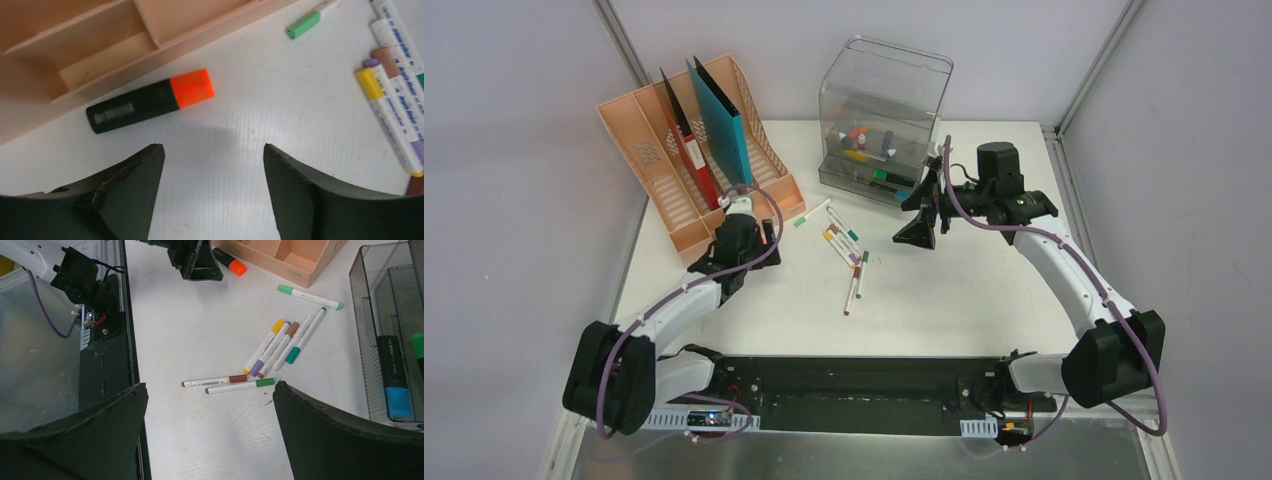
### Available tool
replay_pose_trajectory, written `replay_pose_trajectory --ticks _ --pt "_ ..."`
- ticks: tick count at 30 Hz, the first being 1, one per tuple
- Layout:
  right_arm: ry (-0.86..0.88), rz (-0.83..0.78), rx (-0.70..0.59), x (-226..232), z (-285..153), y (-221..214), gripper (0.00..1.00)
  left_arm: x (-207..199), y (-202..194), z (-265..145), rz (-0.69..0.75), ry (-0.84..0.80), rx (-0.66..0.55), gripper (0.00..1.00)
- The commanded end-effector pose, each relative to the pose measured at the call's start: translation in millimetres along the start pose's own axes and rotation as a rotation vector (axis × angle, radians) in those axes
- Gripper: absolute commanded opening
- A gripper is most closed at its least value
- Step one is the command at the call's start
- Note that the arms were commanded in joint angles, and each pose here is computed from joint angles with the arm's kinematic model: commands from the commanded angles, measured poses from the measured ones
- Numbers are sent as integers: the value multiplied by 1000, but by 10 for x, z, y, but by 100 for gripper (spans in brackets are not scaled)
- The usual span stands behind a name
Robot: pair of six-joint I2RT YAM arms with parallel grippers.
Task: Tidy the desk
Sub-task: Pick up the stationery from the center of the board.
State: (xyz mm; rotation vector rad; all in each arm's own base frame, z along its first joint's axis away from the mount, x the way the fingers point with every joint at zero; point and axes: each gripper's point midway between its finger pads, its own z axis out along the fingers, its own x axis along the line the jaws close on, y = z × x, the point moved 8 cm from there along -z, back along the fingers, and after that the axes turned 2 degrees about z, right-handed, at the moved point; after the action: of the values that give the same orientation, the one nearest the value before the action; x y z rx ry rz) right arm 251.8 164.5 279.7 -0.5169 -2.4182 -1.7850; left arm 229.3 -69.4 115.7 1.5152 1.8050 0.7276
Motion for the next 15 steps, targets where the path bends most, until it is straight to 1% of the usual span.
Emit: replay_pose_trajectory --ticks 1,3,4,6,8,11,12,15 --pt "33 -61 -47 39 -28 85 100 -202 370 89 78 -100 -25 66" --pt "34 -62 -47 42 -26 82 100 -215 409 156 154 -92 20 57" --pt "33 -67 -49 44 -31 86 100 -204 421 184 194 -80 40 54" --pt "30 -71 -49 47 -41 89 100 -173 450 219 260 -48 65 51" --pt "27 -70 -47 43 -50 89 100 -124 432 232 309 -21 79 51" --pt "26 -68 -46 32 -54 86 100 -30 415 245 398 22 61 51" --pt "28 -63 -43 28 -49 76 100 -6 405 255 428 31 58 49" --pt "31 -61 -42 14 -43 68 100 -27 383 327 473 -6 48 45"
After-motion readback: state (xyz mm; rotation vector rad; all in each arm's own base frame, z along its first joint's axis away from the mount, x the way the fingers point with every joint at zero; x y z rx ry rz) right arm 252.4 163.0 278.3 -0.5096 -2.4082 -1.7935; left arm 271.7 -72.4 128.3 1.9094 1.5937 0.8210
